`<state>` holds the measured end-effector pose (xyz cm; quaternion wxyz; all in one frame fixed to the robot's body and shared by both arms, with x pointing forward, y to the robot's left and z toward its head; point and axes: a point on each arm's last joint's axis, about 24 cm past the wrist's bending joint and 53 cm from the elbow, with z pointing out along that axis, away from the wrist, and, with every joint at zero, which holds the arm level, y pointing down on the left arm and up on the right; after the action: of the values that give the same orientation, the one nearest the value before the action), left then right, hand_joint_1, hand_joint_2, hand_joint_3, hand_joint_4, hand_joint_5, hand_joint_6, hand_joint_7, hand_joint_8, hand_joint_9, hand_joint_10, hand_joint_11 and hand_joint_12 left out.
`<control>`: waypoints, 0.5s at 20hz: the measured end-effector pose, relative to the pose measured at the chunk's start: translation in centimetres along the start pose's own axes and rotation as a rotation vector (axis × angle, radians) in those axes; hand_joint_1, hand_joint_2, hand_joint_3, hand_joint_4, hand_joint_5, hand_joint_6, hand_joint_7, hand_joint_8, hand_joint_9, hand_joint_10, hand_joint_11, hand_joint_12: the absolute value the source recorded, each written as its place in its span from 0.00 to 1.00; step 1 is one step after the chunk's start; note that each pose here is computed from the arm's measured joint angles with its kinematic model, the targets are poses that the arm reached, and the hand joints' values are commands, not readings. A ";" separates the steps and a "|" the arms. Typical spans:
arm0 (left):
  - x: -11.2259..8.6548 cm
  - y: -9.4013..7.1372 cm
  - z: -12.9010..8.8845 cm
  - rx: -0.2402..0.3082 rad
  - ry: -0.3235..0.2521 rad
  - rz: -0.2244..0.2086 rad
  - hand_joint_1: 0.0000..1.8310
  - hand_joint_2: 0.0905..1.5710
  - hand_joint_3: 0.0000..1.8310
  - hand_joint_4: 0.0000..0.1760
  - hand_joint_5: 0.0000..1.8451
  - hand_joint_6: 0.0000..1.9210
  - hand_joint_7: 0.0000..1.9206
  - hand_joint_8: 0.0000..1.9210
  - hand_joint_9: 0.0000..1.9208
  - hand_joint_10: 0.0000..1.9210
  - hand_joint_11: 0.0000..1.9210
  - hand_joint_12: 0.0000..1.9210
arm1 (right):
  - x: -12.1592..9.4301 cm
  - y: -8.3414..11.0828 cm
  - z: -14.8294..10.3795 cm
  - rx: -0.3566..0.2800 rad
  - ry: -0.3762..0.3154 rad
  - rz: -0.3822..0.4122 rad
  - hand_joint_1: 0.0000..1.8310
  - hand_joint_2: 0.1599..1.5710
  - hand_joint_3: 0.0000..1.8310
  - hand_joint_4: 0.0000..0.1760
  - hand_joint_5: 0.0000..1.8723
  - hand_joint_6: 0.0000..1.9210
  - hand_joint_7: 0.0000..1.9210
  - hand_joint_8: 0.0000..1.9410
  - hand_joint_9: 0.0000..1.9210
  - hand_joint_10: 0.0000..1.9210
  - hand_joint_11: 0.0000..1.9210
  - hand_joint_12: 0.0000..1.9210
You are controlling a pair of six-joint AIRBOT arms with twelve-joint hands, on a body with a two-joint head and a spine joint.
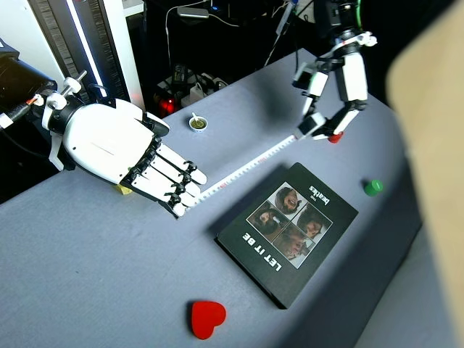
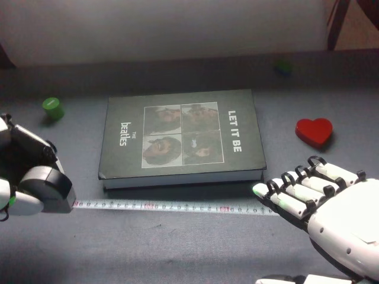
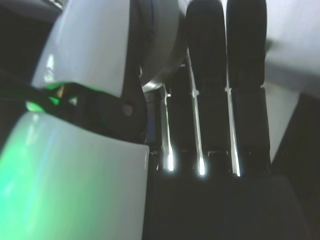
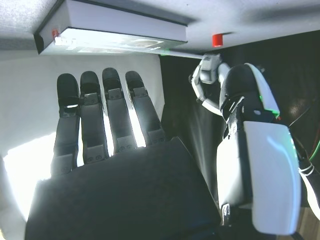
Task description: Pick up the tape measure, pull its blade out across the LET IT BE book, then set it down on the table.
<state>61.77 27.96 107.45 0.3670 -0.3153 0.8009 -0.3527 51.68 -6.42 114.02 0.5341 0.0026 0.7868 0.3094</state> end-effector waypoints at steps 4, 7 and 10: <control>1.5 1.4 0.3 0.001 0.015 -0.035 0.76 0.65 0.00 0.00 0.54 0.45 0.61 0.27 0.57 0.51 0.54 0.42 | 0.0 0.0 0.0 0.001 0.001 0.002 0.01 0.67 0.00 0.00 0.05 0.00 0.07 0.00 0.08 0.00 0.00 0.35; 2.7 2.5 1.0 -0.004 0.037 -0.029 0.76 0.65 0.00 0.00 0.53 0.47 0.60 0.28 0.57 0.52 0.53 0.42 | 0.0 0.0 0.0 0.000 0.001 0.003 0.01 0.67 0.00 0.00 0.04 0.00 0.07 0.00 0.08 0.00 0.00 0.34; 1.8 2.4 1.1 0.010 0.015 -0.029 0.76 0.65 0.00 0.00 0.53 0.46 0.60 0.28 0.58 0.51 0.53 0.42 | 0.0 0.0 0.0 0.000 0.001 0.003 0.01 0.67 0.00 0.00 0.04 0.00 0.07 0.00 0.08 0.00 0.00 0.34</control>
<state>61.16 27.53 104.35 0.3574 -0.3225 0.7971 -0.3645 51.65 -6.40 113.99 0.5333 0.0036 0.7870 0.3103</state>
